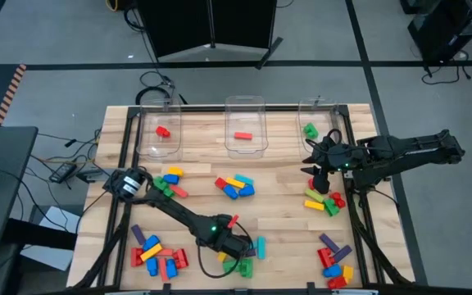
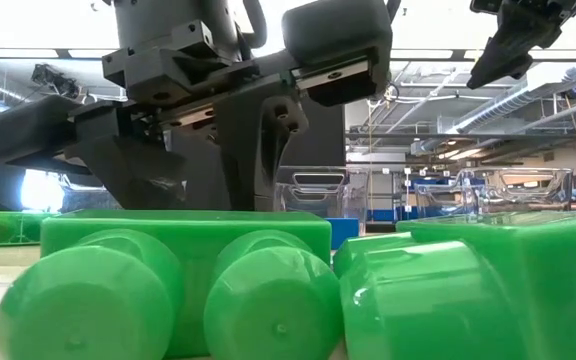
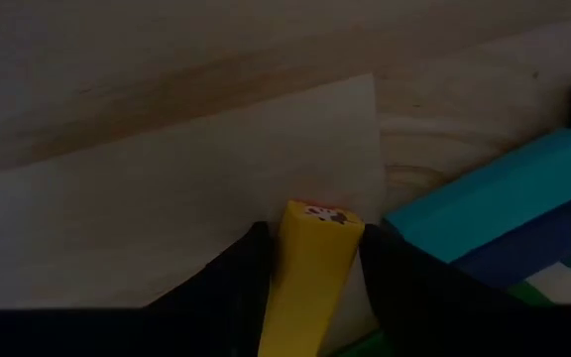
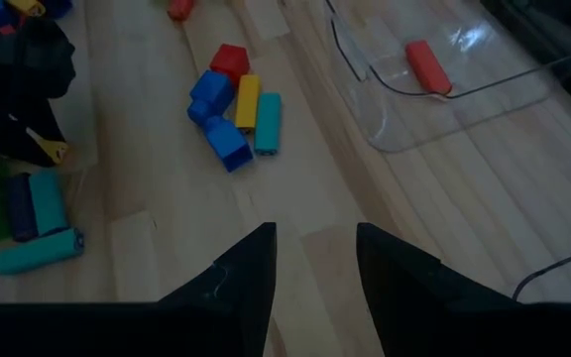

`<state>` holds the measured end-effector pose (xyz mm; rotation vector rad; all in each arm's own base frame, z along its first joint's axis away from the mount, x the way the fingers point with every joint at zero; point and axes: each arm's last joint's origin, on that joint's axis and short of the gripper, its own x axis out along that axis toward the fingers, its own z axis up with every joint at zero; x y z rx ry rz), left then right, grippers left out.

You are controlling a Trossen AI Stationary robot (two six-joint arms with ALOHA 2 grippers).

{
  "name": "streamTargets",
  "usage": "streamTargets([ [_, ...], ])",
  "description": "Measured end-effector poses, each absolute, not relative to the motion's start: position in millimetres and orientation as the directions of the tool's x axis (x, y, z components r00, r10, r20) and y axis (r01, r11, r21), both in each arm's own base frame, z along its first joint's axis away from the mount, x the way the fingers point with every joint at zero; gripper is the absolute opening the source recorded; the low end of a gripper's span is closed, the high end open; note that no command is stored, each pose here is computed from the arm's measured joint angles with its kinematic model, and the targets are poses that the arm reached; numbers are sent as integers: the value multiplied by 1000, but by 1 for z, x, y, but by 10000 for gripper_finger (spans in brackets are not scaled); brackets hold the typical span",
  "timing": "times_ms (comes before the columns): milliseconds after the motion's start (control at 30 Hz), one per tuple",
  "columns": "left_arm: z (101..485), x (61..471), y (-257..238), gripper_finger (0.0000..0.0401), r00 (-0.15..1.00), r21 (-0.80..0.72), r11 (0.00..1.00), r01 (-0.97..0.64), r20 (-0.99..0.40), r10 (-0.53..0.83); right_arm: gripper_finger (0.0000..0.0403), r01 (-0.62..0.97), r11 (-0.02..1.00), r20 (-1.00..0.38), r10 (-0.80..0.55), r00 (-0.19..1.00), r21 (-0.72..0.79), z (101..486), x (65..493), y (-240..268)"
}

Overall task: Sort blocks by size
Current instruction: Put the yellow block into the middle transparent bin

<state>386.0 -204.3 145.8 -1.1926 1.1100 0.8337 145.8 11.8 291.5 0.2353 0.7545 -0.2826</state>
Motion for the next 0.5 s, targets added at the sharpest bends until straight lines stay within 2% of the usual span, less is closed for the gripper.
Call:
streamTargets([
  [300, 145, 383, -210, 106, 271, -279, 220, -935, -960, -67, 152, 334, 936, -700, -167, 694, 108, 291, 146, 12],
  [500, 145, 383, -211, 102, 273, -281, 243, -929, -960, -66, 152, 334, 936, -700, -167, 694, 108, 291, 146, 12],
])
